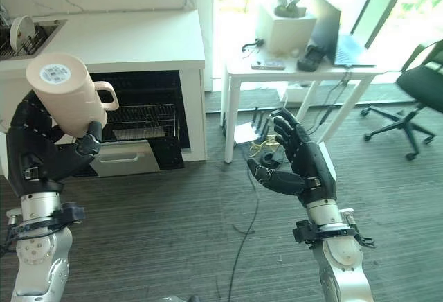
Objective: Place the dishes in the dishwasher.
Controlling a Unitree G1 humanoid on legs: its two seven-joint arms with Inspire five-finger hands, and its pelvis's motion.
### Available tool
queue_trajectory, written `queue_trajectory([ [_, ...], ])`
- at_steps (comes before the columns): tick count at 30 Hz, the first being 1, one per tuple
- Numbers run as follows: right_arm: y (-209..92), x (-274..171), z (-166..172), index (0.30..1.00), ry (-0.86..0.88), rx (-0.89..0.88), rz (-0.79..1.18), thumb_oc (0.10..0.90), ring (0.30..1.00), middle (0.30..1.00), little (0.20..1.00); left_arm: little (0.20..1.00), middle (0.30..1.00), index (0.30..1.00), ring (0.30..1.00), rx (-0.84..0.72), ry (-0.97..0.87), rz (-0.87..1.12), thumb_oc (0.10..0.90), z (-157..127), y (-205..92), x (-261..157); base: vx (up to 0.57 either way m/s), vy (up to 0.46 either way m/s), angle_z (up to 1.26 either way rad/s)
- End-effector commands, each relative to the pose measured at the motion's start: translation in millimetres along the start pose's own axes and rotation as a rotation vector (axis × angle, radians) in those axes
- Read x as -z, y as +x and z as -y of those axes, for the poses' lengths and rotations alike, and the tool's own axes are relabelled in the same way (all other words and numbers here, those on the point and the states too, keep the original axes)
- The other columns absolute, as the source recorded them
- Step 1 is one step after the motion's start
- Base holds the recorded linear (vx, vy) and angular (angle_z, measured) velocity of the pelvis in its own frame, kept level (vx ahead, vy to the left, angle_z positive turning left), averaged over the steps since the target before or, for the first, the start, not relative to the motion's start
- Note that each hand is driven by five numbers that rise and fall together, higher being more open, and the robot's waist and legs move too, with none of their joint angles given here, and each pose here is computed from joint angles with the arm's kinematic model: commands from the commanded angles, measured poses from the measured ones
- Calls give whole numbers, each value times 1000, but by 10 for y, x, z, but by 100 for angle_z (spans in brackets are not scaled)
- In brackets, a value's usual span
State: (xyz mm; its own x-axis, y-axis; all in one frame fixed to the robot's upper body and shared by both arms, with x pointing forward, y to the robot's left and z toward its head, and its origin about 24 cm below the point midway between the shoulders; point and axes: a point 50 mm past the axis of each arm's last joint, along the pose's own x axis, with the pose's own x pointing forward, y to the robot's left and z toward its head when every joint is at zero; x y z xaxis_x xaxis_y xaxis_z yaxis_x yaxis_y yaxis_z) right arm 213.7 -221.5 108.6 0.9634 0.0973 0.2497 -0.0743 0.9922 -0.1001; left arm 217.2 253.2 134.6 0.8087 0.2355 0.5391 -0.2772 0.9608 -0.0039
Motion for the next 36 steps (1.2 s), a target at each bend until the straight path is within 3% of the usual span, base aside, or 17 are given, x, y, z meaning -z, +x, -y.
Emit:
queue_trajectory([
  [1,131,-314,110,900,-59,47,204,800,900,900,900,300,300,300,300,90,-22,271,400,42,157,-478,212,-128,33],
  [7,77,-318,190,900,-61,60,186,800,900,900,900,300,300,300,300,106,-28,278,400,98,70,-485,193,-133,98],
  [23,157,-346,163,900,-84,7,177,800,900,900,900,300,300,300,300,32,-24,286,400,-34,7,-552,50,-79,2],
  [29,184,-449,319,900,-137,75,214,800,900,900,900,300,300,300,300,71,-93,296,400,23,37,-544,-67,197,89],
  [36,131,-531,406,900,-149,113,259,800,900,900,900,300,300,300,300,75,-111,333,400,46,59,-579,-17,501,1],
])
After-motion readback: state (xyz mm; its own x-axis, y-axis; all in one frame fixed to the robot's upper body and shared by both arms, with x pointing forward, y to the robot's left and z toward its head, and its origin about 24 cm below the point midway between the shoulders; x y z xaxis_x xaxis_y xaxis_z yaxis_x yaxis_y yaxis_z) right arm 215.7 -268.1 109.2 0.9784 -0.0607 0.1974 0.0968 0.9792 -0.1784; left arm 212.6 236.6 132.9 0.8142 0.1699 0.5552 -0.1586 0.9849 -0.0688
